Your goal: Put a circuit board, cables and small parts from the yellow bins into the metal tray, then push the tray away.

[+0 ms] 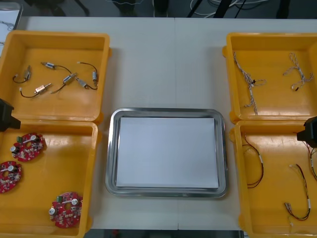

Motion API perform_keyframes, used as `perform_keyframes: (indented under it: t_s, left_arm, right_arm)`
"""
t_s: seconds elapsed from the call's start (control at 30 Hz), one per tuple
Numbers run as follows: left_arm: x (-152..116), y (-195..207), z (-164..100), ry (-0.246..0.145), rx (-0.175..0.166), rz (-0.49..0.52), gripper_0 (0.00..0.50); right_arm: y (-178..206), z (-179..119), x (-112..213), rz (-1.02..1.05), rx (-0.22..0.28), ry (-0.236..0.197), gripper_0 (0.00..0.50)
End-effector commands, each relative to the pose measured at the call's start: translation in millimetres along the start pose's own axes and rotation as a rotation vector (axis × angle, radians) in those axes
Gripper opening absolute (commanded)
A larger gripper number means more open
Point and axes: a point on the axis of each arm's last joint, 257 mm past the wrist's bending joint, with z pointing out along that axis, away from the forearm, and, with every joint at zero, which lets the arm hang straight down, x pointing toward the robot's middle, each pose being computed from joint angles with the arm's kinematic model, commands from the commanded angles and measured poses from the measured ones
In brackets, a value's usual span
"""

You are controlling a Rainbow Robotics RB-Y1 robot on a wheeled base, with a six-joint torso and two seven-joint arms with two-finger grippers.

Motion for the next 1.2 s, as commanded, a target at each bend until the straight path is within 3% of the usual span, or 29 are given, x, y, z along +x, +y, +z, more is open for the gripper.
perform_keyframes:
  t_s: [0.03, 1.2]
  left_arm:
    - [-5.6, 16.2, -14.0, -0.031, -0.055, 0.024, 0.5]
    - [-5.6, 16.2, -14.0, -0.031, -0.055, 0.024, 0.5]
  right_arm:
    - [-14.5, -13.6, -4.9, -0.039, 0.04, -0.028, 0.5]
    - [-14.5, -13.6, -4.9, -0.039, 0.04, -0.028, 0.5]
